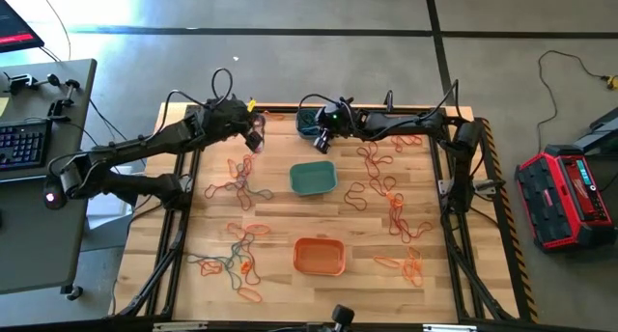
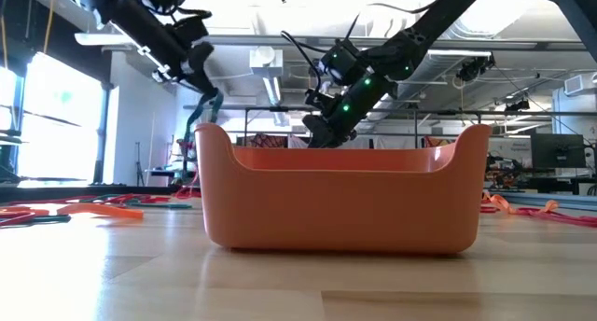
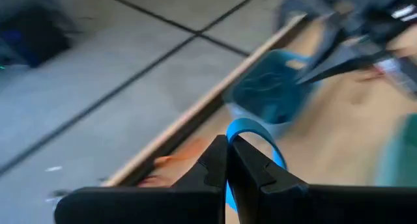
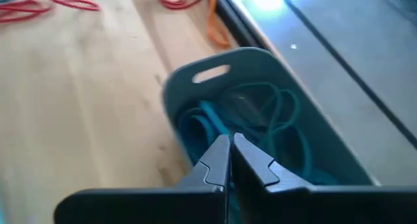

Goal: Sort rubber bands into baskets
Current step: Put the blue rubber band into the blue bin

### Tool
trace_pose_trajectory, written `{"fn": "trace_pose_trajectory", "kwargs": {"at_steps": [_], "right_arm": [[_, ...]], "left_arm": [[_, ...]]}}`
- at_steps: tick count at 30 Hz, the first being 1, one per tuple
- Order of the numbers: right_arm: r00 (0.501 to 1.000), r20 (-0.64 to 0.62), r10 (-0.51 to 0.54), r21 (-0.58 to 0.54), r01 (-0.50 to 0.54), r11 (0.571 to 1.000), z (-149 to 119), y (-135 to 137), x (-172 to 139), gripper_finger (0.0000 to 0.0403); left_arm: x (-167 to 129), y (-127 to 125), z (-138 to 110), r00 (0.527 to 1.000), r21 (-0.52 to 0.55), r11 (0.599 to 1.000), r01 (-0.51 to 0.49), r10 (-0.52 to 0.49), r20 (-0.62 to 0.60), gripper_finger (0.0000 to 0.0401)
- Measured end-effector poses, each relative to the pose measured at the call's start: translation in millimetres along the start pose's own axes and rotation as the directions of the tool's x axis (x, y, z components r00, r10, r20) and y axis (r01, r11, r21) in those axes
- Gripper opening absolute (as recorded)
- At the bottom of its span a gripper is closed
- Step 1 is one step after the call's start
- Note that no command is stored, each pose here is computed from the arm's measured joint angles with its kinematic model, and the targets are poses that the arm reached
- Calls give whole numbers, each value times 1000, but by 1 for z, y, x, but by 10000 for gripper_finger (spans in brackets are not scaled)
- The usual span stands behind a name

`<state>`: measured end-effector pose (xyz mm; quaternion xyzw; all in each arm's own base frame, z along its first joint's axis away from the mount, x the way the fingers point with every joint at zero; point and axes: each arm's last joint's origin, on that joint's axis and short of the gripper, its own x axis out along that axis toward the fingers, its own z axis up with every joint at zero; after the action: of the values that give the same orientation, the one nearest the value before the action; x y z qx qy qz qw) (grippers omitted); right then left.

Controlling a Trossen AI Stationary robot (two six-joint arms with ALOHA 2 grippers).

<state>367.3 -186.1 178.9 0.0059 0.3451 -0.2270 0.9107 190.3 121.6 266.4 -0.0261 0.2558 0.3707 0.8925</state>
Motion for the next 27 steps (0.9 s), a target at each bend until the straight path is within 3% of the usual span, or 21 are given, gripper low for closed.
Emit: {"fn": "trace_pose_trajectory", "kwargs": {"at_steps": [6,14,19,24,27], "right_arm": [[998,5,59,19,-59,998,0,2,0,5],[998,-6,63,20,-63,998,-1,2,0,5],[996,-4,87,13,-87,996,-1,3,0,5],[953,32,302,-79,-299,951,1,16,0,9],[928,60,367,-170,-353,920,5,34,-2,28]], "left_arm": [[6,-8,-3,974,-86,971,223,-226,-32,1],[12,-12,-11,866,-173,866,470,-490,-99,1],[11,-15,-16,839,-50,851,523,-525,-142,1],[12,-15,-9,846,0,848,529,-528,-70,0],[12,-15,-5,849,15,849,528,-527,-31,0]]}}
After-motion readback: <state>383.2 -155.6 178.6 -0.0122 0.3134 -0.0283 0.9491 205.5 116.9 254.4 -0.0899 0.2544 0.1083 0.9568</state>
